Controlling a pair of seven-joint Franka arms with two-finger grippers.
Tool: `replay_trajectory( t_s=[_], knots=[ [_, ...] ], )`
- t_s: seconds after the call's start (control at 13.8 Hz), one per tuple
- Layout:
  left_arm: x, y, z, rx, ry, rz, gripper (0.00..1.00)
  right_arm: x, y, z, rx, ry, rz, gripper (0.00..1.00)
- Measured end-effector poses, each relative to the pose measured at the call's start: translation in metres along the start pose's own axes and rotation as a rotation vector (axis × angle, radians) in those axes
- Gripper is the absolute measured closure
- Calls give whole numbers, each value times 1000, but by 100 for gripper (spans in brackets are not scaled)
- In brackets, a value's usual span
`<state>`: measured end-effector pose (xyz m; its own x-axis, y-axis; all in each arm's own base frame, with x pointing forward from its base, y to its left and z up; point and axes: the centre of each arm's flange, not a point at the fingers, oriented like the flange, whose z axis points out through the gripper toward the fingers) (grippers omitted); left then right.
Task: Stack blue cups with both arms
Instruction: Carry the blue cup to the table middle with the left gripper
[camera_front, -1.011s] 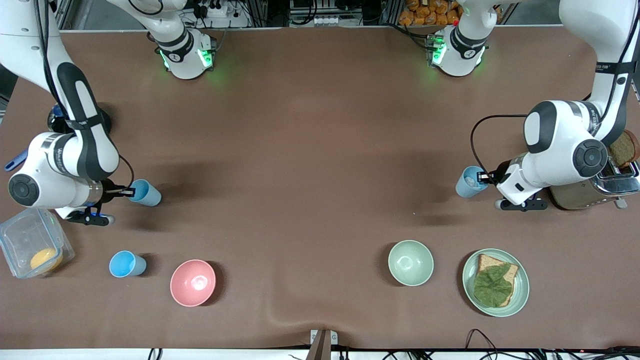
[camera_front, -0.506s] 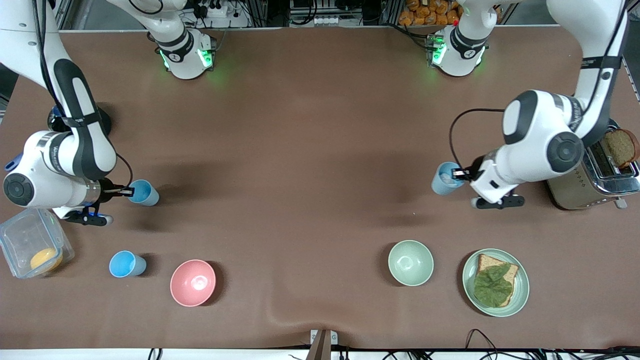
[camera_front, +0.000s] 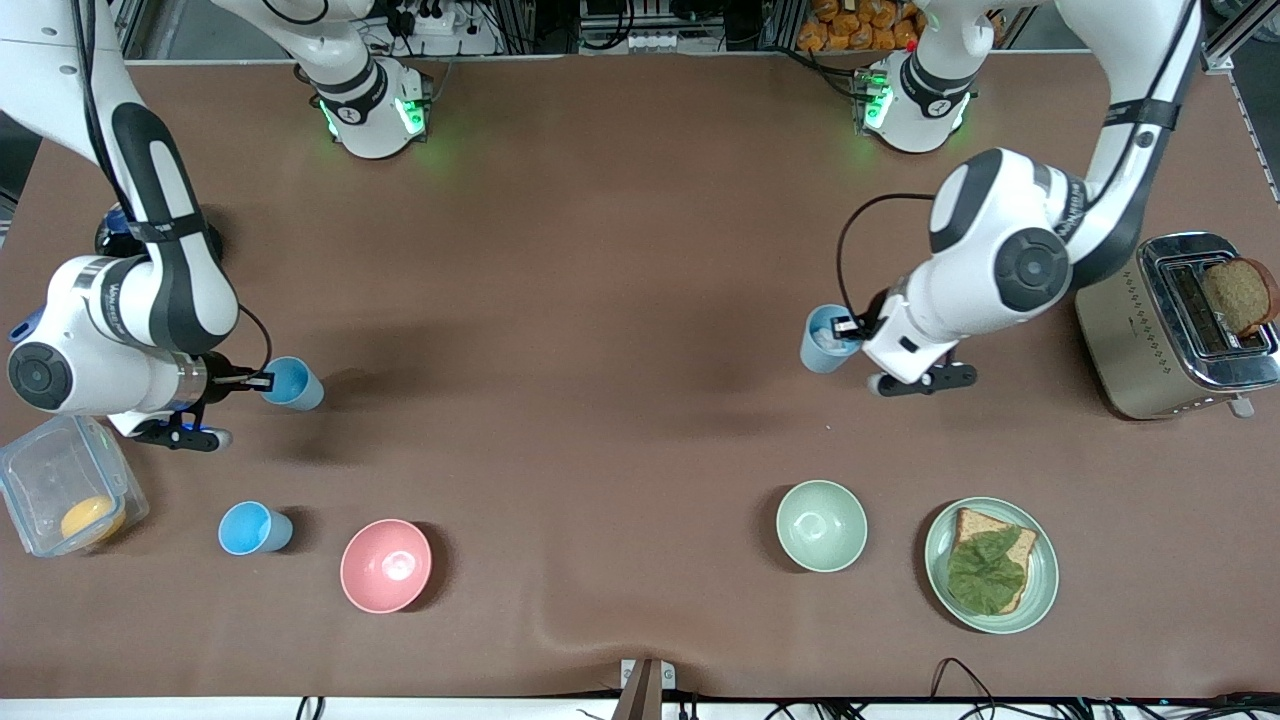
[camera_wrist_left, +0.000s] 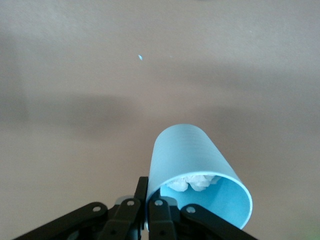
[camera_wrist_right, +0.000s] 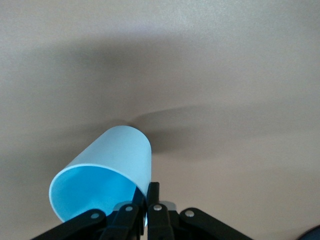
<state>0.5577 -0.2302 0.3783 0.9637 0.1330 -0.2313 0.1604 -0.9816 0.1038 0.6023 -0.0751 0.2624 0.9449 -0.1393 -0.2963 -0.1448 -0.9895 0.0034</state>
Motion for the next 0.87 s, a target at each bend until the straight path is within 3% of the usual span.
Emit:
replay_trajectory(
  t_s=[0.43,0.87],
  knots=[
    [-44,83,23,5,-19,-62,96,0,3,0,0,-1,5,95],
    [-69,180,102,-38,-83,-72,96,0,4,0,0,-1,7,95]
  ],
)
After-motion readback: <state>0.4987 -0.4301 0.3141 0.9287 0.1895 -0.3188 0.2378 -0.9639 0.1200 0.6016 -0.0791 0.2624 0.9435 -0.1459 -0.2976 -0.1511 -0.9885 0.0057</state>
